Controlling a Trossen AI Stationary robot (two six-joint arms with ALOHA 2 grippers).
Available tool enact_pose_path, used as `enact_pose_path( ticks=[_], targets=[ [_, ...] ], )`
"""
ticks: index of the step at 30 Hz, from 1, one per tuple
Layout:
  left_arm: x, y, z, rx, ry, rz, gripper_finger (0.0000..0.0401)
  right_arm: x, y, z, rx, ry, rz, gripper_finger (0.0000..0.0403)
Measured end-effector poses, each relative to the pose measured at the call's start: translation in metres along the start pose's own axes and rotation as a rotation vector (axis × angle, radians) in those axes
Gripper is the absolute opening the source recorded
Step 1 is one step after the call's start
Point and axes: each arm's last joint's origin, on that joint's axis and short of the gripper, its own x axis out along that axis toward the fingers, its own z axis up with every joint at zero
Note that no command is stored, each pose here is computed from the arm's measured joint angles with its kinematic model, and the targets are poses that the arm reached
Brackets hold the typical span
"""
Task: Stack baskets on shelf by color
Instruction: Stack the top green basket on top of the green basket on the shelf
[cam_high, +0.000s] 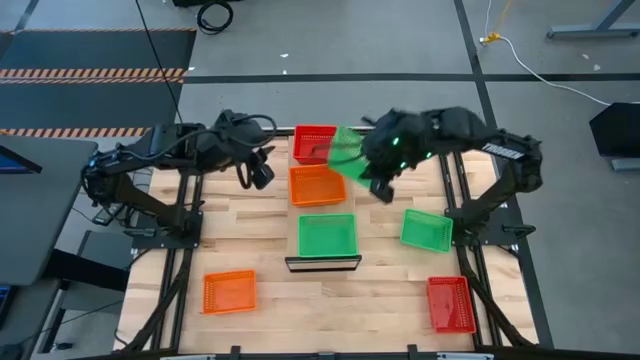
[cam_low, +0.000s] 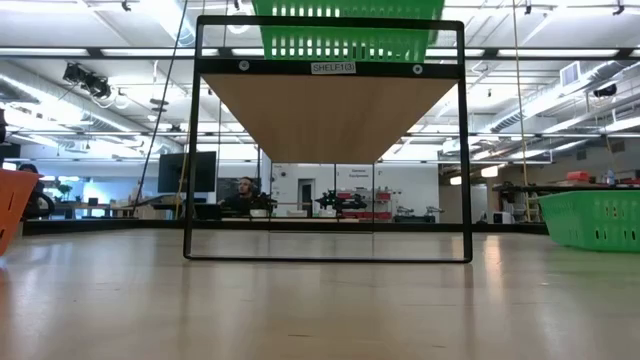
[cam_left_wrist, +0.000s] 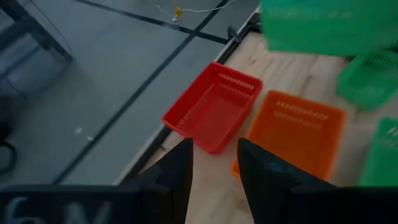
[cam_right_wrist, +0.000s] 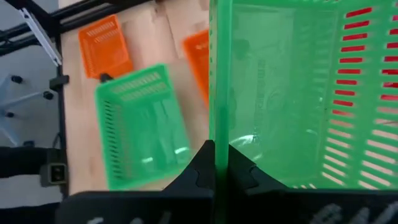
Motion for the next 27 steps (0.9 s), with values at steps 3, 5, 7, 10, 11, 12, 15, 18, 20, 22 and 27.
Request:
enact_pose_path(
  ticks=[3,5,7,10,11,12,15,18,20,22,27],
  targets=[
    [-0.001,0.008,0.000,0.060,0.003,0.012,0.0132,0.012,0.025,0.005,0.024,0.017,0.003,0.0004],
    [-0.005,0.015,0.000,0.081,-0.002,-0.018,0.0132,0.022,0.040,0.007,0.035,0.035,0.009,0.0004],
    [-0.012,0.022,-0.001,0.088,-0.010,-0.066,0.0132,0.034,0.055,0.007,0.044,0.061,0.025,0.0004],
    [-0.020,0.030,-0.002,0.097,-0.023,-0.142,0.0132,0.050,0.081,0.006,0.040,0.096,0.053,0.0004],
    [-0.023,0.033,-0.003,0.096,-0.029,-0.164,0.0132,0.055,0.089,0.005,0.040,0.104,0.063,0.0004],
    [-0.027,0.035,-0.004,0.098,-0.034,-0.185,0.0132,0.059,0.098,0.004,0.038,0.112,0.072,0.0004],
    [-0.035,0.040,-0.006,0.100,-0.054,-0.227,0.0132,0.069,0.120,0.000,0.043,0.142,0.089,0.0004],
    [-0.039,0.042,-0.007,0.087,-0.056,-0.247,0.0132,0.075,0.136,-0.006,0.024,0.178,0.076,0.0004],
    [-0.042,0.043,-0.008,0.052,-0.056,-0.257,0.0132,0.079,0.140,-0.011,-0.004,0.209,0.042,0.0004],
    [-0.045,0.042,-0.009,0.015,-0.058,-0.268,0.0132,0.081,0.142,-0.016,-0.039,0.234,0.017,0.0004],
    [-0.049,0.035,-0.009,-0.052,-0.057,-0.309,0.0132,0.088,0.141,-0.021,-0.155,0.289,-0.023,0.0004]
  ],
)
